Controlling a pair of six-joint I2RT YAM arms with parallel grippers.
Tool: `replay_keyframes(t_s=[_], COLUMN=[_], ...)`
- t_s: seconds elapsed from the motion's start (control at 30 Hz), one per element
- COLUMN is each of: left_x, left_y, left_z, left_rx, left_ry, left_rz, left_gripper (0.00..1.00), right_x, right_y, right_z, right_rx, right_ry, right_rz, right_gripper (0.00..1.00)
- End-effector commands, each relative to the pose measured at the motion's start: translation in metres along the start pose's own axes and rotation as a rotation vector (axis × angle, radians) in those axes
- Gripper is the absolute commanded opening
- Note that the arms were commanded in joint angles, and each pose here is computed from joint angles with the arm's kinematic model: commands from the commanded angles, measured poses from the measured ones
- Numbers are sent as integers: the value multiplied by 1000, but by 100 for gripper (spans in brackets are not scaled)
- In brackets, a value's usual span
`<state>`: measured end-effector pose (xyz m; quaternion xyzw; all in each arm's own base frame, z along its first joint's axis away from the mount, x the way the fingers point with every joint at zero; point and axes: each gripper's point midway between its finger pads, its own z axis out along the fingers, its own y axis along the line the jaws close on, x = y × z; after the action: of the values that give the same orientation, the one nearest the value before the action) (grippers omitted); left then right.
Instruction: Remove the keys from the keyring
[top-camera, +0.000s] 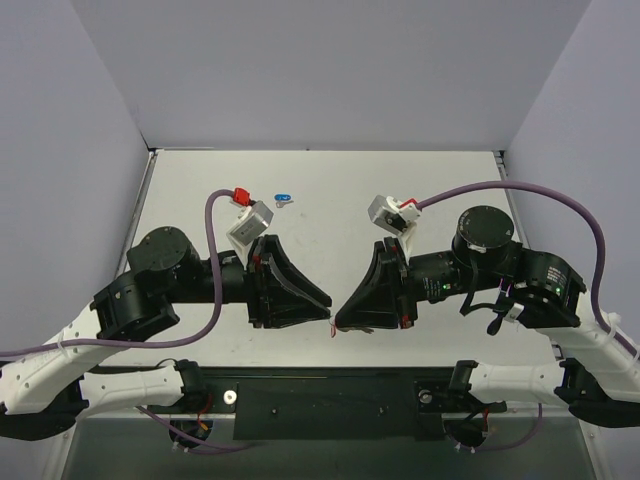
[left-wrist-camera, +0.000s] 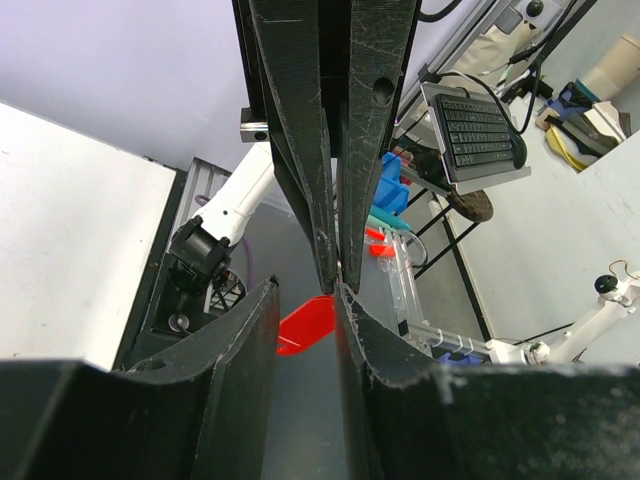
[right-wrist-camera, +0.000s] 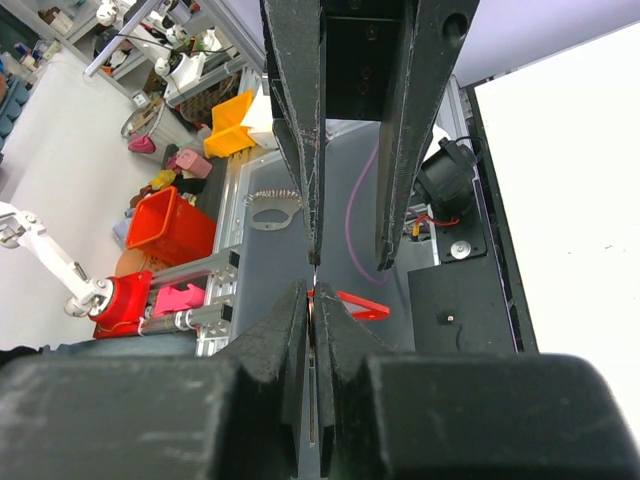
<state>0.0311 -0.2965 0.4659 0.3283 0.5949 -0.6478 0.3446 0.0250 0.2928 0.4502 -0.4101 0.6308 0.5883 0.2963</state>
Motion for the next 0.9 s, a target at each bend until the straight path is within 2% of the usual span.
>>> replay_keyframes(t_s=[0.0, 0.5, 0.63, 0.87], left_x=[-9, -14, -10, -5], left_y=[-15, -19, -16, -13], left_z=[-2, -4, -1, 5], left_rx=[52, 58, 53, 42], left_ry=[-35, -48, -36, -12], left_rz=[35, 43, 37, 35], left_gripper=[38, 39, 33, 15], right_x=[-20, -20, -20, -23], right_y=[8, 6, 6, 8], right_z=[-5, -5, -5, -7], right_rx=[-8, 6, 9, 7], right_ry=[-72, -71, -73, -87], right_rz=[-67, -70, -70, -74], right_gripper=[0, 0, 0, 0])
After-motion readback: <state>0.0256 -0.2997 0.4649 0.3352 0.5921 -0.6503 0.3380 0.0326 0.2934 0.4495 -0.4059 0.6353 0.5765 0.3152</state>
